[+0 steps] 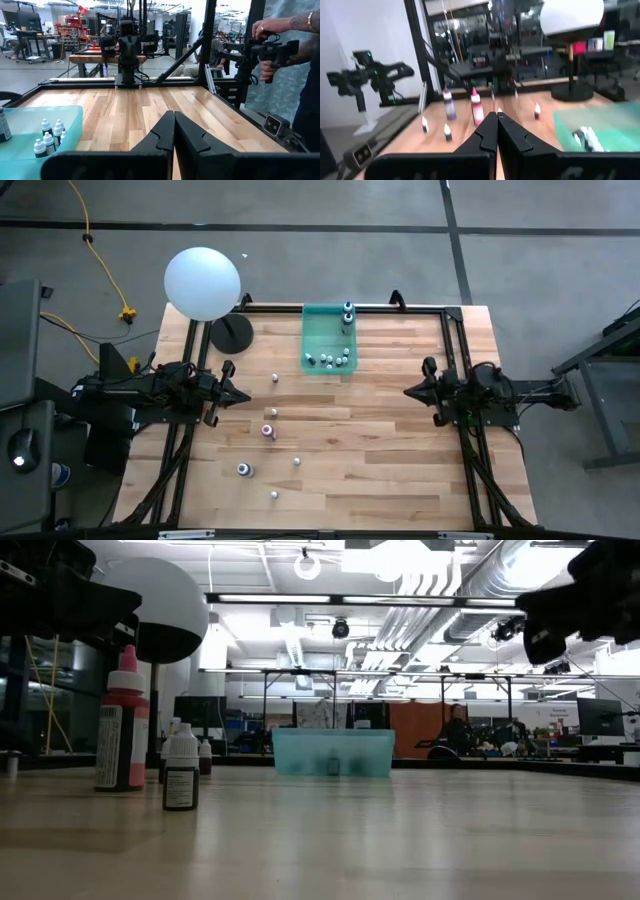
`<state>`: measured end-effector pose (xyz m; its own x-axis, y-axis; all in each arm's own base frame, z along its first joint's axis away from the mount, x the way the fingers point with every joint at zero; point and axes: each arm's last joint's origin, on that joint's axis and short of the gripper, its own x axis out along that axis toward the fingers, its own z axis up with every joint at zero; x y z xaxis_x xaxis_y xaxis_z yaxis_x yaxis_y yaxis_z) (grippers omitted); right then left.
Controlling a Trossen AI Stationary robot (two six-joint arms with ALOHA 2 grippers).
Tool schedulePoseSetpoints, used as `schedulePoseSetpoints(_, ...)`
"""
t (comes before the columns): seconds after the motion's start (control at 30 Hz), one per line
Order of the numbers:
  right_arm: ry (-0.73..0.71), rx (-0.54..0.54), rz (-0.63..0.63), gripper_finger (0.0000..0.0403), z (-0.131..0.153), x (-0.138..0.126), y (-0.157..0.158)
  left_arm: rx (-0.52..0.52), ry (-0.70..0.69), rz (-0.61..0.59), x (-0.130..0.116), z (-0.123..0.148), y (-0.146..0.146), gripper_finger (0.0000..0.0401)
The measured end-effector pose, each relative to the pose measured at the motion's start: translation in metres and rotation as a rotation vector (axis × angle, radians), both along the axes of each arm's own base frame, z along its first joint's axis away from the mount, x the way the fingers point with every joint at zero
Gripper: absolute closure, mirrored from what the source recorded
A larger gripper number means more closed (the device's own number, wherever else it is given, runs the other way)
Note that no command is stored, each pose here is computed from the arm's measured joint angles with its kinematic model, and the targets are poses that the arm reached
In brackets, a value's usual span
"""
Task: Pick & Place food coloring
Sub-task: Put the pink food coloring bottle into the light blue bin
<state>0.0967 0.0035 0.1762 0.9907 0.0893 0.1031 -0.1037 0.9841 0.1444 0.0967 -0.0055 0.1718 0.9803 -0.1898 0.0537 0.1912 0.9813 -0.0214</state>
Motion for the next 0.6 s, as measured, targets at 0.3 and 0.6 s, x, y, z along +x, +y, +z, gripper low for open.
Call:
schedulePoseSetpoints(0.3, 0.095, -0.003, -0.046, 0.0403, -0.009, 0.002, -0.001, 0.0, 0.0, 0.0, 0.0, 0.0, 0.0, 0.04)
schedulePoseSetpoints(0.6, 0.169, -0.001, -0.089, 0.0403, -0.015, 0.006, -0.003, 0.0, 0.0, 0.0, 0.0, 0.0, 0.0, 0.04)
